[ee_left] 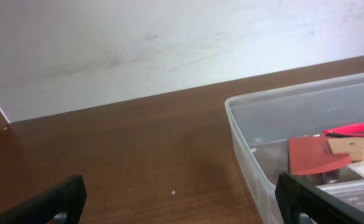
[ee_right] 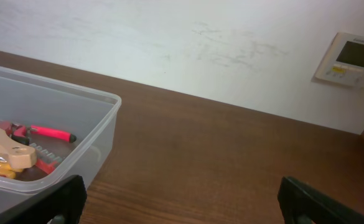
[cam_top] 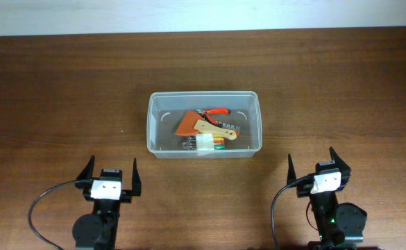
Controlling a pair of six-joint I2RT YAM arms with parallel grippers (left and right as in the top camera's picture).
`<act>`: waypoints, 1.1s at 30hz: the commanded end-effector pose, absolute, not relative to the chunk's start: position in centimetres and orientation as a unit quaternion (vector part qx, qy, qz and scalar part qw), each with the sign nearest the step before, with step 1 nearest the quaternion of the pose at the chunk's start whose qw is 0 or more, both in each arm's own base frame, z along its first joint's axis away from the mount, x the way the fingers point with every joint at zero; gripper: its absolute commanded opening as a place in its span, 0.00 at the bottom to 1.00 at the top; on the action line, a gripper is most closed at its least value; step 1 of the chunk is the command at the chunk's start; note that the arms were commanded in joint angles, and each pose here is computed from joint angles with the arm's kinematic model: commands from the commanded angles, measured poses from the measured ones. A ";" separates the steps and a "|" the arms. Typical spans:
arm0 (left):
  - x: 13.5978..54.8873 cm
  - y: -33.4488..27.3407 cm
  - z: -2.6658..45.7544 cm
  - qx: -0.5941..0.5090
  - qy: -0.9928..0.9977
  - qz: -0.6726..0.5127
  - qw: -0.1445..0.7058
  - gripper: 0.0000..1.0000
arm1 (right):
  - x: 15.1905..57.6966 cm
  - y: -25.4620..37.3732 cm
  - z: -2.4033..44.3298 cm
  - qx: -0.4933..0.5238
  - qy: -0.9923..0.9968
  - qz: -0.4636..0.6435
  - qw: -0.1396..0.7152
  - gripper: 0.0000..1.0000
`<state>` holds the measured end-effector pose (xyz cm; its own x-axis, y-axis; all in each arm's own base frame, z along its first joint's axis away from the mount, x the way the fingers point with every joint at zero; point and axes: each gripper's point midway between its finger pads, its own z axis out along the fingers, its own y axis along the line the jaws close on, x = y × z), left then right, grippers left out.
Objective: Pack container
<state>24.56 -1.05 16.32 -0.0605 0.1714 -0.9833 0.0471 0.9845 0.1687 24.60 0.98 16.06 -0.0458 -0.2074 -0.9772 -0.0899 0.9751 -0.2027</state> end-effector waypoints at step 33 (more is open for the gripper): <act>24.6 -1.5 15.7 0.091 0.728 0.044 0.678 0.99 | 24.6 0.7 15.8 -0.097 0.724 -0.047 0.681 0.99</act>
